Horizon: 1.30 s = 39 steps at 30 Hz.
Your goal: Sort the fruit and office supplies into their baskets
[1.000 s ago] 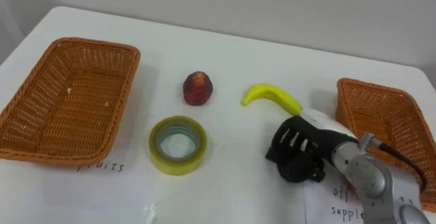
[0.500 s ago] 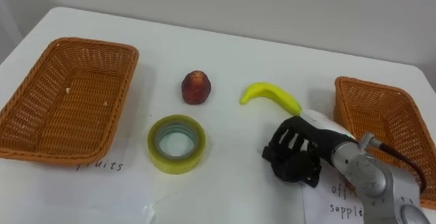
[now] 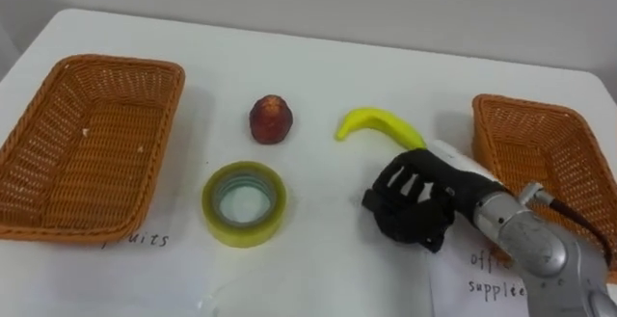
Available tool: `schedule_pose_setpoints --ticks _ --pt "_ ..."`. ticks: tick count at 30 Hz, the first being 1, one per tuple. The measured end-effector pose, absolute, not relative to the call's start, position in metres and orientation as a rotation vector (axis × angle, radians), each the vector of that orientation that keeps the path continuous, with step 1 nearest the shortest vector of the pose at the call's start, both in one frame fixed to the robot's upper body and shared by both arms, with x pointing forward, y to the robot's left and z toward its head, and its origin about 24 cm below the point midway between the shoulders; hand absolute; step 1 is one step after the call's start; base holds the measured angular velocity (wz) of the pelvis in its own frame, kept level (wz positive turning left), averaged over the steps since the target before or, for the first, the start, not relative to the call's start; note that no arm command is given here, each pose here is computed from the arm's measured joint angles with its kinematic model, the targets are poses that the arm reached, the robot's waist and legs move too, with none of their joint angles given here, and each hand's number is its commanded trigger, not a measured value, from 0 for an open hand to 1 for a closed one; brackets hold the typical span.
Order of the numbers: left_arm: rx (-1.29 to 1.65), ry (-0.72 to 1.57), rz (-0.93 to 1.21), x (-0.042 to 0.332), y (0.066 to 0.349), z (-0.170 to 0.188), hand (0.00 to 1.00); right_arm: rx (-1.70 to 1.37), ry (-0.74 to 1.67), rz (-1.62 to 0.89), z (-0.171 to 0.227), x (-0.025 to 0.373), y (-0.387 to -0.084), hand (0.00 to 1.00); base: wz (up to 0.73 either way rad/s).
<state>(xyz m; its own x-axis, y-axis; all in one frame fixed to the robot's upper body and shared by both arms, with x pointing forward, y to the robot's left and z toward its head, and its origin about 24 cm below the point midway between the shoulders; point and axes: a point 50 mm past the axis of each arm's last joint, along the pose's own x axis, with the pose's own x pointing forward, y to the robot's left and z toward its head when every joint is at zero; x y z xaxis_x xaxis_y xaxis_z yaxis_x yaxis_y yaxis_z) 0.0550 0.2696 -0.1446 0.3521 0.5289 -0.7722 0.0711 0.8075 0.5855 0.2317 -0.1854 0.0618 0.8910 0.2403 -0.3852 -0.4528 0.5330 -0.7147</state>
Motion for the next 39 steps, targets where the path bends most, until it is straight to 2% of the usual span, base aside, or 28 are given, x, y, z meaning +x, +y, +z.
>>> schedule_pose_setpoints --ticks 14,39 --pt "0.564 1.164 0.355 0.048 0.274 -0.143 0.00 -0.901 -0.030 0.169 0.109 0.234 -0.206 1.00 -0.01" --pt "0.513 1.265 0.421 0.015 0.276 -0.147 0.00 -0.846 -0.098 -0.116 0.127 0.232 -0.253 1.00 0.00"
